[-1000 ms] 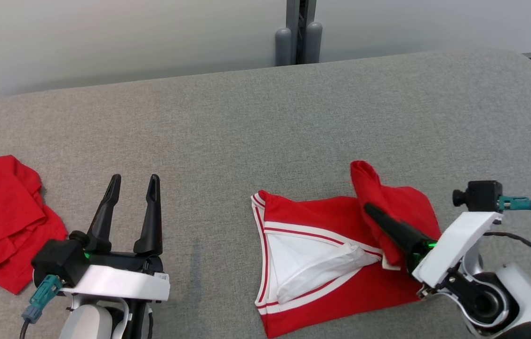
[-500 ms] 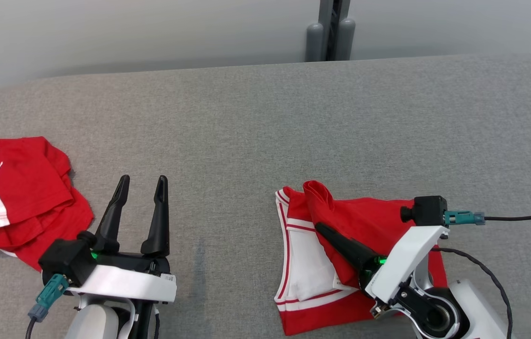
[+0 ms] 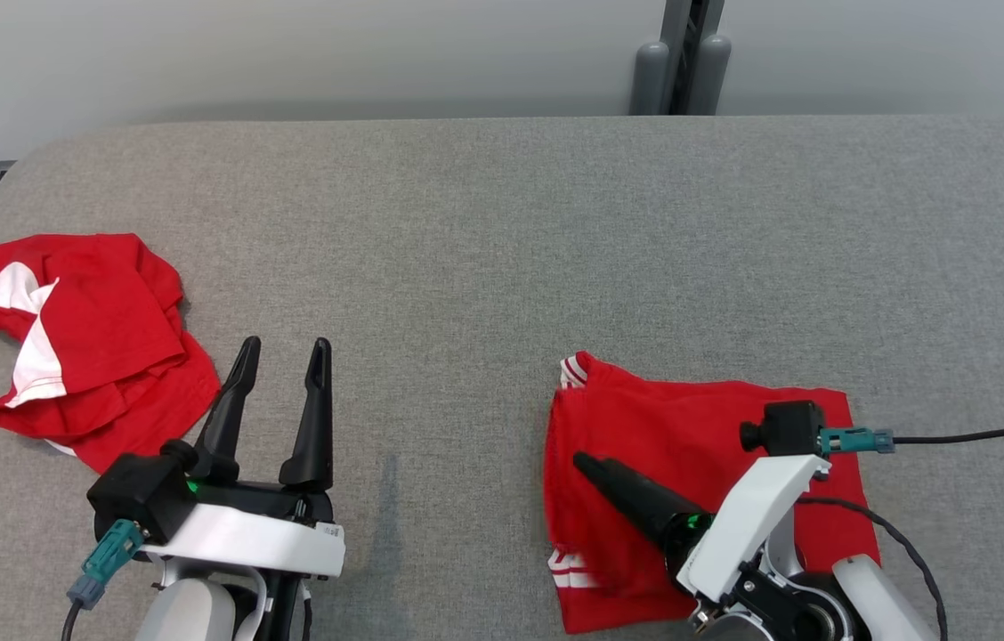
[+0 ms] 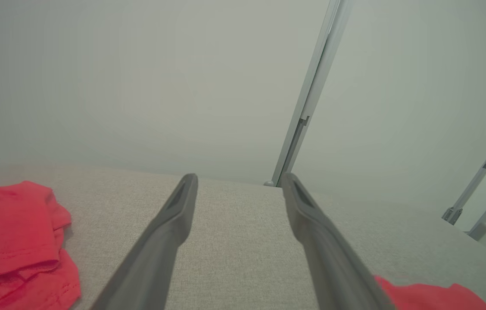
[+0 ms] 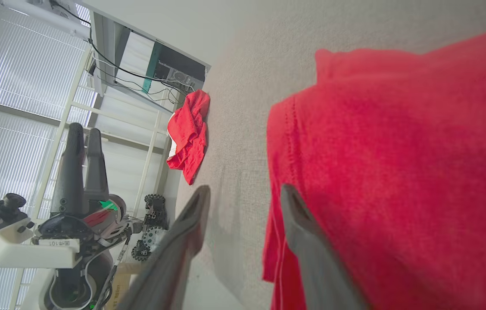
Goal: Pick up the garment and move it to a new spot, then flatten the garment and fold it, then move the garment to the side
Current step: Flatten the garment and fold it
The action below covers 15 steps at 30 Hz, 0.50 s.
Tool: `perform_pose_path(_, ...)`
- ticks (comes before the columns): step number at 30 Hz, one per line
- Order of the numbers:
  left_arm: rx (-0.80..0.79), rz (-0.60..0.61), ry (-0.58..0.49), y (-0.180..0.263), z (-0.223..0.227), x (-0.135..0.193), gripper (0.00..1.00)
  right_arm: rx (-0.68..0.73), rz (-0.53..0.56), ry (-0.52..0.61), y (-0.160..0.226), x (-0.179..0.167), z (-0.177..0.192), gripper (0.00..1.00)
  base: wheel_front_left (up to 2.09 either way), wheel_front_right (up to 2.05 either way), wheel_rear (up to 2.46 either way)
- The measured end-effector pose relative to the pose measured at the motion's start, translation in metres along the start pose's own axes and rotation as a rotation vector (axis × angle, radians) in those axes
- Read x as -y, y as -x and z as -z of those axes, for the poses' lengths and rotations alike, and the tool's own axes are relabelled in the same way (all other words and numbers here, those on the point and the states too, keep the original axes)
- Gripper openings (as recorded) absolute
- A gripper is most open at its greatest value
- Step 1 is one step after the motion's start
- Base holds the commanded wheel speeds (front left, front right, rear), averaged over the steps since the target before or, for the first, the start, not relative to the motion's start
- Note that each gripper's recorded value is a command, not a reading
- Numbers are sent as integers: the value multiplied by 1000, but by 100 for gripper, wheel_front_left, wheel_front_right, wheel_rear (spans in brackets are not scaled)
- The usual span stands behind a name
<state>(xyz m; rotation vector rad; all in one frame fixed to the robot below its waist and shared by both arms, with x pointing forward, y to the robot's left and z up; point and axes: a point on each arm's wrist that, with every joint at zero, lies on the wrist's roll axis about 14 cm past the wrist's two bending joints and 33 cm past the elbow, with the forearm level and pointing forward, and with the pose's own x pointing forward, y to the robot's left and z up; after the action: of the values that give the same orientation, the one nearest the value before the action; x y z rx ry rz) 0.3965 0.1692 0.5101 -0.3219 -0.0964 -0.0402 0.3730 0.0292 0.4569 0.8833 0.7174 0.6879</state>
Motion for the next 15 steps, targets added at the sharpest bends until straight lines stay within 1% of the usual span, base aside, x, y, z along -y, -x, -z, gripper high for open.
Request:
perform_pose_path(6,2,0,0,0,-1,1,100,-21,-14,11,-2,-6,10,100,0,0,0)
perform_pose_path(9,1,6,0,0,0,3,100,-6,-61,-15,-1,-20,9,100,0,0,0)
perform_pose_path(11,-1,12,0,0,0,5,100,3,-94,-7,-1,-31,7,100,0,0,0)
perform_pose_path(15,-1,32,-3,-1,0,11,100,104,-135,30,6,-48,-22,100,0,0,0)
